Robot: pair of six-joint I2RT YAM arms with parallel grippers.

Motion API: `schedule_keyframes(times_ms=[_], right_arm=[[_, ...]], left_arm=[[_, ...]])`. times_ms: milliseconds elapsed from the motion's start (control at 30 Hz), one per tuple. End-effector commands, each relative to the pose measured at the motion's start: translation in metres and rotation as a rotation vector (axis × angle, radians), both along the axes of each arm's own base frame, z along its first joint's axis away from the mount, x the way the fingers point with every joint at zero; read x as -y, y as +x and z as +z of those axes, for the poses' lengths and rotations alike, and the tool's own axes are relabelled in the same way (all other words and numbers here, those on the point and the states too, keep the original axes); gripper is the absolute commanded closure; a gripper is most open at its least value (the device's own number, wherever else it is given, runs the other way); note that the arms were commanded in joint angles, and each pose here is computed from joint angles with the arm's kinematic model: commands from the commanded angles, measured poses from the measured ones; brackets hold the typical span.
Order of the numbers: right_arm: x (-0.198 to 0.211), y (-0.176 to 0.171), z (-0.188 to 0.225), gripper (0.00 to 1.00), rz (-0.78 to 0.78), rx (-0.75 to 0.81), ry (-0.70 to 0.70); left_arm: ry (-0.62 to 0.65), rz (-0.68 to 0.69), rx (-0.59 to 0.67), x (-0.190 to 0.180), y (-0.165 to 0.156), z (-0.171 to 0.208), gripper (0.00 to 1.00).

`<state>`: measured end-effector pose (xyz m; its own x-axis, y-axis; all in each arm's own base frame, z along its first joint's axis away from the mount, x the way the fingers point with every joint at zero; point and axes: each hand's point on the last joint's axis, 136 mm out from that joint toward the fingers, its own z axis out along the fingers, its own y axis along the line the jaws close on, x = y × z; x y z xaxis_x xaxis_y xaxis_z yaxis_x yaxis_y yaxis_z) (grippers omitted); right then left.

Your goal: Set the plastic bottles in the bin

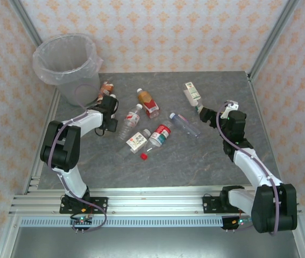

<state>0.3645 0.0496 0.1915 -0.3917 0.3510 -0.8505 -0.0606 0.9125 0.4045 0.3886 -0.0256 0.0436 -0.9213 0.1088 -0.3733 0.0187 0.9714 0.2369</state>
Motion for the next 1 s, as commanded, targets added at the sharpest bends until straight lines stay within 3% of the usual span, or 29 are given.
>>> schedule_keyframes(times_ms=[0, 133, 300, 567, 733, 967], right_arm=[[-0.019, -0.004, 0.019, 0.01, 0.079, 0.045, 0.037], [-0.046, -0.01, 0.027, 0.01, 0.177, 0.047, 0.053], [-0.059, -0.009, 0.034, 0.01, 0.192, 0.08, 0.043], [-0.065, -0.005, 0.051, 0.01, 0.191, 0.13, 0.077], [-0.067, -0.007, 0.056, 0.01, 0.199, 0.141, 0.096], [-0.073, -0.01, 0.064, 0.01, 0.211, 0.156, 0.138]], left_arm=[[0.001, 0.015, 0.079, 0.002, 0.003, 0.021, 0.43], [-0.041, -0.006, 0.12, 0.014, 0.0, 0.036, 0.46], [-0.123, -0.035, 0.208, 0.034, -0.001, 0.07, 0.46], [-0.256, -0.047, 0.425, 0.047, 0.005, 0.153, 0.47], [-0.221, 0.009, 0.57, 0.033, 0.012, 0.217, 0.47], [-0.153, 0.149, 0.771, 0.008, 0.031, 0.28, 0.49]])
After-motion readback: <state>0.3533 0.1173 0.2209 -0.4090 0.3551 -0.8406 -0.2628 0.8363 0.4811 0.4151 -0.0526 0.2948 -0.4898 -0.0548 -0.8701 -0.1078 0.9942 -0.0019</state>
